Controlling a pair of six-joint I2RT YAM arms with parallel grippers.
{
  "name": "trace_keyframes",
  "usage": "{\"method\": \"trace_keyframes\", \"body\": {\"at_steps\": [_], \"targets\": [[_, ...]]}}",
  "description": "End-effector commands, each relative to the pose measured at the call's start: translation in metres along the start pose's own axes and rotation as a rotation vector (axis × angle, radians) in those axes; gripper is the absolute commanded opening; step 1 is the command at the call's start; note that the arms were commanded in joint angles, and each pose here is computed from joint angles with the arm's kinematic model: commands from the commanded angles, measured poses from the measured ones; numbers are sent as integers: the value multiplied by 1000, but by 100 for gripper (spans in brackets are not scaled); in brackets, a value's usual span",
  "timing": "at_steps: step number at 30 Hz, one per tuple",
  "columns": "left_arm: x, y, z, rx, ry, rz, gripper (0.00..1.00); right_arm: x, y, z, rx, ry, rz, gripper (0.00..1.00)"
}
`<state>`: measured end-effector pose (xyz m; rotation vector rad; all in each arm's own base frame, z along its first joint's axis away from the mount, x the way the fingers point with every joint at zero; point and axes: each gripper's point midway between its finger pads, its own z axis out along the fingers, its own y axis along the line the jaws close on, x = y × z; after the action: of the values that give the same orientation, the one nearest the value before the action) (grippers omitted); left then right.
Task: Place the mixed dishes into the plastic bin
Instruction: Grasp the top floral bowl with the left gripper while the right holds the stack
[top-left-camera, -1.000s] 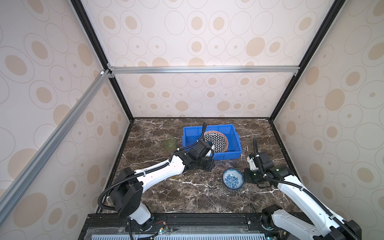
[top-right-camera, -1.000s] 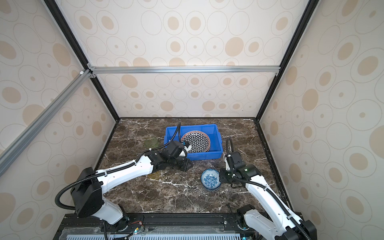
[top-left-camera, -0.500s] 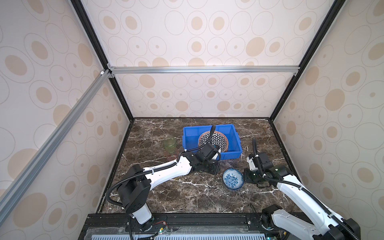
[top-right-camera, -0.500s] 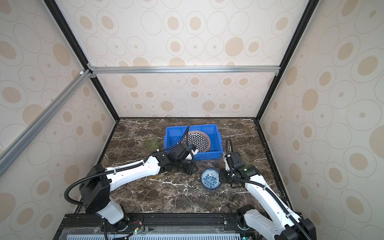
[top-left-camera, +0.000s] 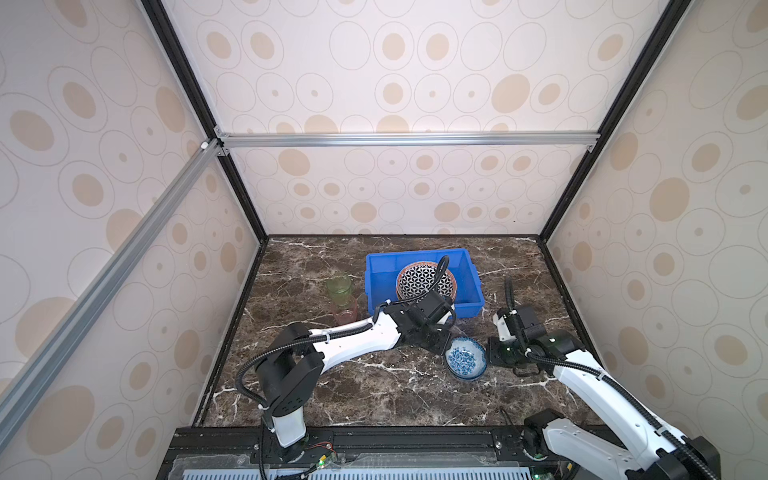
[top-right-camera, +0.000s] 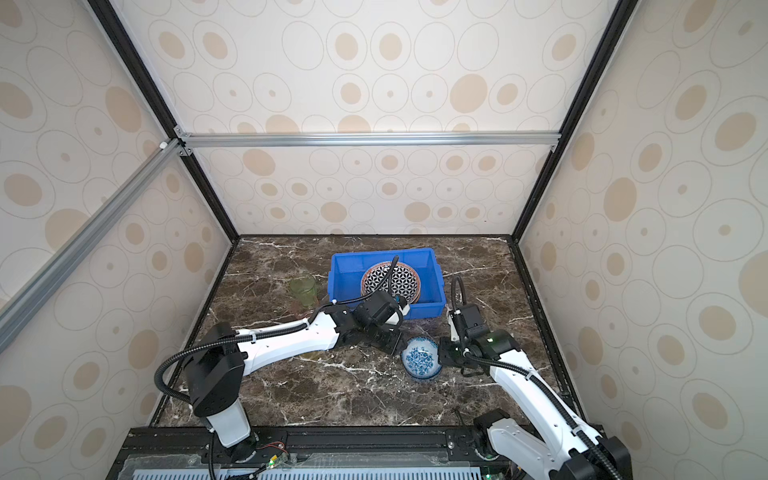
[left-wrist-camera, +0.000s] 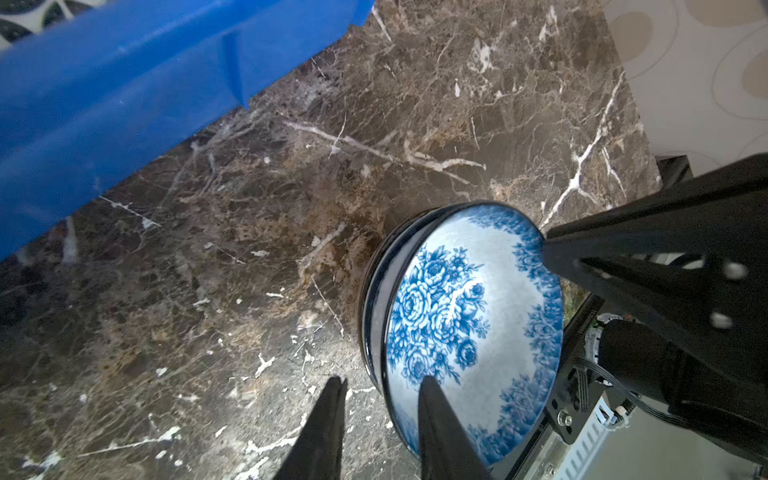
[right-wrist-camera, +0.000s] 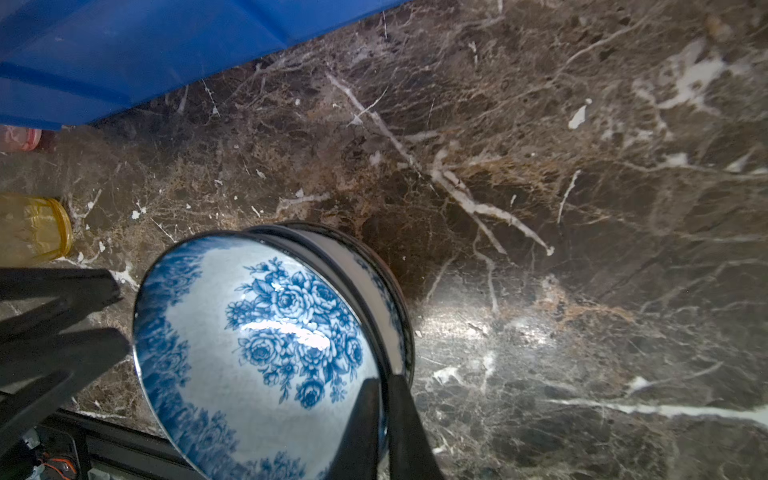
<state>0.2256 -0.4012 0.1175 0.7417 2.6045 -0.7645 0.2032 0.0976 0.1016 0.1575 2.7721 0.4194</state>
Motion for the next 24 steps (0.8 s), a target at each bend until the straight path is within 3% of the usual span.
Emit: {"method": "trace_keyframes", "body": {"at_steps": [1, 10, 18, 24], "targets": [[-5, -9, -1, -10, 4, 21, 31, 7, 1, 1, -14, 17, -10, 10], [-2, -12, 13, -57, 43, 40, 29, 7, 2, 1, -19, 13, -10, 10], [-1, -8, 16, -99, 55, 49, 22, 8, 1, 1, -18, 13, -13, 10], [-2, -4, 17, -124, 51, 48, 12, 7, 2, 0, -21, 10, -13, 10]]}}
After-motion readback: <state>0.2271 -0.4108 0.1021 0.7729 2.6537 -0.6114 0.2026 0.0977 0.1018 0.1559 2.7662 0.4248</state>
